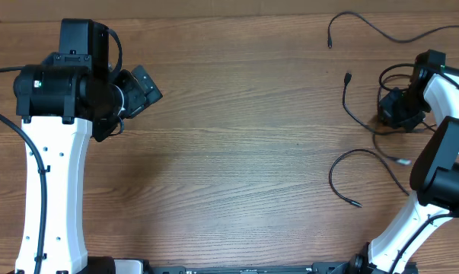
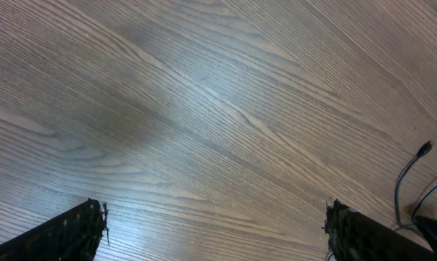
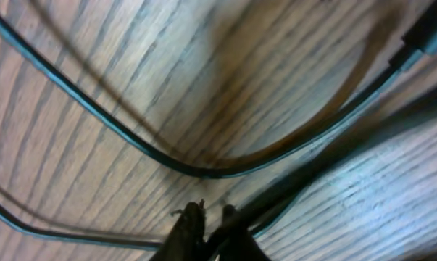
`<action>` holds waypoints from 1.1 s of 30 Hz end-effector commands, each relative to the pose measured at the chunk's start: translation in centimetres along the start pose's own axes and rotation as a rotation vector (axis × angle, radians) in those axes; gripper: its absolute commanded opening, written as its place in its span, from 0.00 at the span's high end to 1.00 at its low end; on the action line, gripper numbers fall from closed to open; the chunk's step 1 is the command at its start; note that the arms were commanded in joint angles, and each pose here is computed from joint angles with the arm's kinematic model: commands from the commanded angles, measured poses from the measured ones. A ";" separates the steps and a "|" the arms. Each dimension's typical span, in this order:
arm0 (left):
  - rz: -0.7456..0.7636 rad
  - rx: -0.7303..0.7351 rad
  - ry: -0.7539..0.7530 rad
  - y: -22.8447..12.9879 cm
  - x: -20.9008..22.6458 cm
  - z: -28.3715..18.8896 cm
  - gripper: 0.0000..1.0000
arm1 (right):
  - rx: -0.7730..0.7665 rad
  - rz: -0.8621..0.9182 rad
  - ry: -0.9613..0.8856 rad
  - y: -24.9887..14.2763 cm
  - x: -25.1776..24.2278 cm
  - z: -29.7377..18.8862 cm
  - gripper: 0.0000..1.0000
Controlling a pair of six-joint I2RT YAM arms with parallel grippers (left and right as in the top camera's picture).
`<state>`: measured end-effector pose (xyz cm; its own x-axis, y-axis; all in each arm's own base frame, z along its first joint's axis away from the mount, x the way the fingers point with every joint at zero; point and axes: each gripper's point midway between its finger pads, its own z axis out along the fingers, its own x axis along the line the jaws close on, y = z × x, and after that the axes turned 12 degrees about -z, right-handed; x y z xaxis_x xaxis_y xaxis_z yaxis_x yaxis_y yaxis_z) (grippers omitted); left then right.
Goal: Untangle cables
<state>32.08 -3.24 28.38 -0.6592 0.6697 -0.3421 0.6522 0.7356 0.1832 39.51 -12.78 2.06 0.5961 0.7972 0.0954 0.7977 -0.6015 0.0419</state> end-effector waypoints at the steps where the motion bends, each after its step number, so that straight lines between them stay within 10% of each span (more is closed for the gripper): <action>1: 0.023 -0.034 -0.021 0.2 -0.1 -1.1 0.00 | 0.001 0.002 -0.013 0.1 -0.3 -0.1 0.96; 33: 0.023 -0.034 -0.020 0.2 -0.1 -1.1 0.00 | 0.173 0.069 -0.190 -8.5 -3.9 -13.1 0.96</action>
<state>32.08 -3.24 28.38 -0.6592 0.6697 -0.3421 0.6522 0.7356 0.1832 30.06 -10.45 12.01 0.5896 0.8065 -0.0442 0.7812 -0.5833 -0.2226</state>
